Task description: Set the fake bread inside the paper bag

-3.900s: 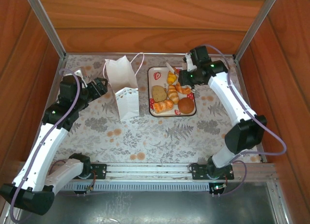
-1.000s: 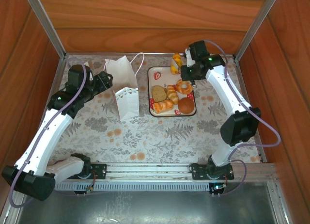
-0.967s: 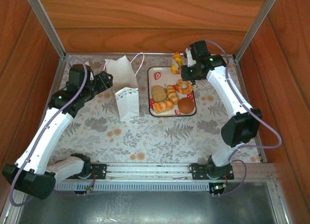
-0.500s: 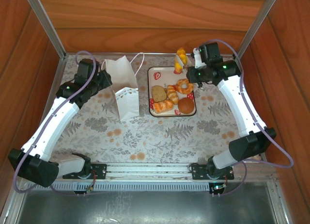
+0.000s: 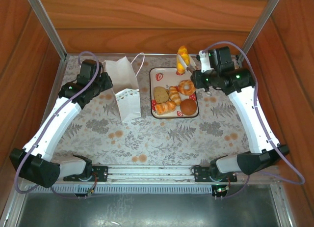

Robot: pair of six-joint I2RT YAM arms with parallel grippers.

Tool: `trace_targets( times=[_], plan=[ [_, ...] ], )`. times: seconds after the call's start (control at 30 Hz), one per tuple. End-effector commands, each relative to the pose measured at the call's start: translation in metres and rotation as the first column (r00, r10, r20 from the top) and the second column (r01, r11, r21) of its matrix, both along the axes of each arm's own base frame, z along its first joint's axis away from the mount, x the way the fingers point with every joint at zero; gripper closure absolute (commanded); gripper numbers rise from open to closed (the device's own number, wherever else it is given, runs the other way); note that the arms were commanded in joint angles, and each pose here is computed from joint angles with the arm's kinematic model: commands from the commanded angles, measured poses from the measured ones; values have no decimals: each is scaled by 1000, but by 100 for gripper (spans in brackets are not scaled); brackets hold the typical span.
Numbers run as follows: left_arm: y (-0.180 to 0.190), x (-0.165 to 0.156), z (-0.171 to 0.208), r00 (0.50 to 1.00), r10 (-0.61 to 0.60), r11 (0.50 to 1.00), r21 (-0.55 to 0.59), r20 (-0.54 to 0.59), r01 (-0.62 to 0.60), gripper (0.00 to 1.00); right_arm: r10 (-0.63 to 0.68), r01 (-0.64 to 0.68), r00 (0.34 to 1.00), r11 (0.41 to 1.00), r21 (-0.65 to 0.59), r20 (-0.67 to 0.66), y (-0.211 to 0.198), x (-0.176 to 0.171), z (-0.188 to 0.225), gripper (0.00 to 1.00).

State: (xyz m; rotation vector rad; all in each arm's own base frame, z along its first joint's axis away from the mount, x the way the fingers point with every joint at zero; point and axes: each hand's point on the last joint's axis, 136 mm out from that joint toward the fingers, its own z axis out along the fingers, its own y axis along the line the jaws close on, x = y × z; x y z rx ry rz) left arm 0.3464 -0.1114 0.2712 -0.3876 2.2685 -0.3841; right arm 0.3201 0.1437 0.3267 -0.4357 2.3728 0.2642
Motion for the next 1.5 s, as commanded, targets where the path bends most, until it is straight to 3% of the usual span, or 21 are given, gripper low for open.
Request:
trace_targets(
  times=[0.0,0.37,0.87,1.33,1.47],
  plan=[
    [-1,0,6,1000,-9,1000,9,6,9,83,55,-56,996,998,15,67,8,-9,22,57],
    [-1,-1,8,1000,5,1000,-14,17,-4,100,151,-158,968,987,22,199,30,-28,71,56],
    [-1,-1,8,1000,11,1000,-29,26,-10,100,359,-398,887,913,85,289,107,-55,113,56],
    [-3,0,8,1000,5,999,-36,30,-4,100,489,-531,834,837,131,254,179,-61,97,56],
    [-4,-1,10,999,0,999,-39,34,2,100,496,-528,839,840,122,224,194,-55,86,56]
  ],
)
